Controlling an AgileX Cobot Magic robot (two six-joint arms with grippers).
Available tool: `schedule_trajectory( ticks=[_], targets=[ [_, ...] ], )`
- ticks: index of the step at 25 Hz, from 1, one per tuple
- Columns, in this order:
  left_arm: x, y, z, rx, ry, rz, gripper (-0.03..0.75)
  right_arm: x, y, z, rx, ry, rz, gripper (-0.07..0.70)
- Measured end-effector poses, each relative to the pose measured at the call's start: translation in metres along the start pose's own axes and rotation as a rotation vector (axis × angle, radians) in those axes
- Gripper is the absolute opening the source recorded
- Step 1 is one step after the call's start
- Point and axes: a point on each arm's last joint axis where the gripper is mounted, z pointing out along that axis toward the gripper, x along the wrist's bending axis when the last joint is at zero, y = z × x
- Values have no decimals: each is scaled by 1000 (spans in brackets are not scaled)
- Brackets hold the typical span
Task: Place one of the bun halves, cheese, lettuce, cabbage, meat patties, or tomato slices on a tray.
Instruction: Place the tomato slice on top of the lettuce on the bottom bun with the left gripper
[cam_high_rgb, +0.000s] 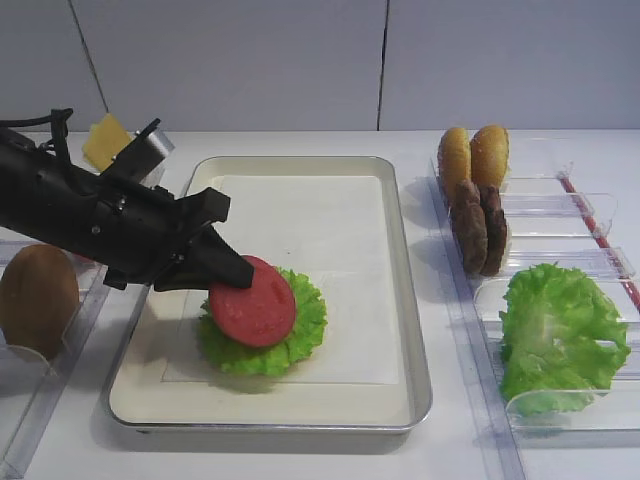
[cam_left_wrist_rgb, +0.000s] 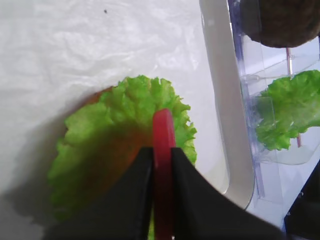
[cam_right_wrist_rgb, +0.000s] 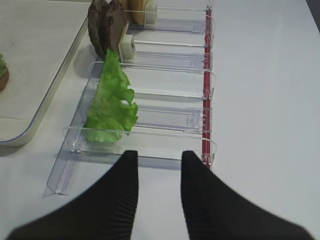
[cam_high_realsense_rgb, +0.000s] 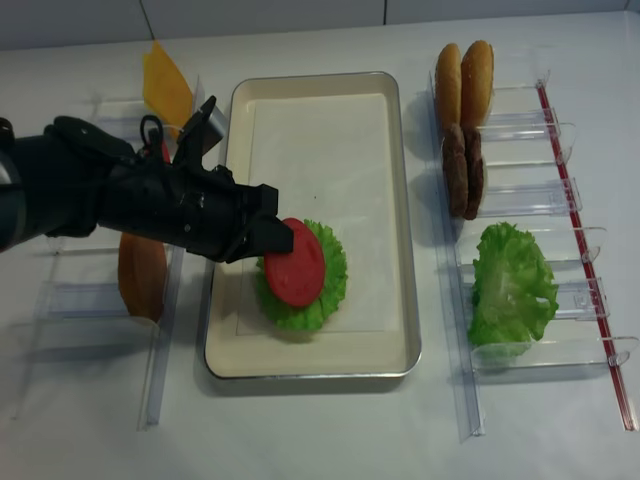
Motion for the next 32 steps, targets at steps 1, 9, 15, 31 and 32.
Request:
schedule_trajectory(
  ticks=[1,9,15,31,32],
  targets=[
    [0,0,0,0,0,-1,54,0,0,0,0,0,0,245],
    [1,1,0,-6,7,2,474,0,0,0,0,0,0,245],
    [1,1,0,-6,7,11,605,0,0,0,0,0,0,245],
    [4,1,0,-14,39,41,613,0,0,0,0,0,0,245],
    [4,1,-1,-14,42,45,613,0,0,0,0,0,0,245]
  ],
)
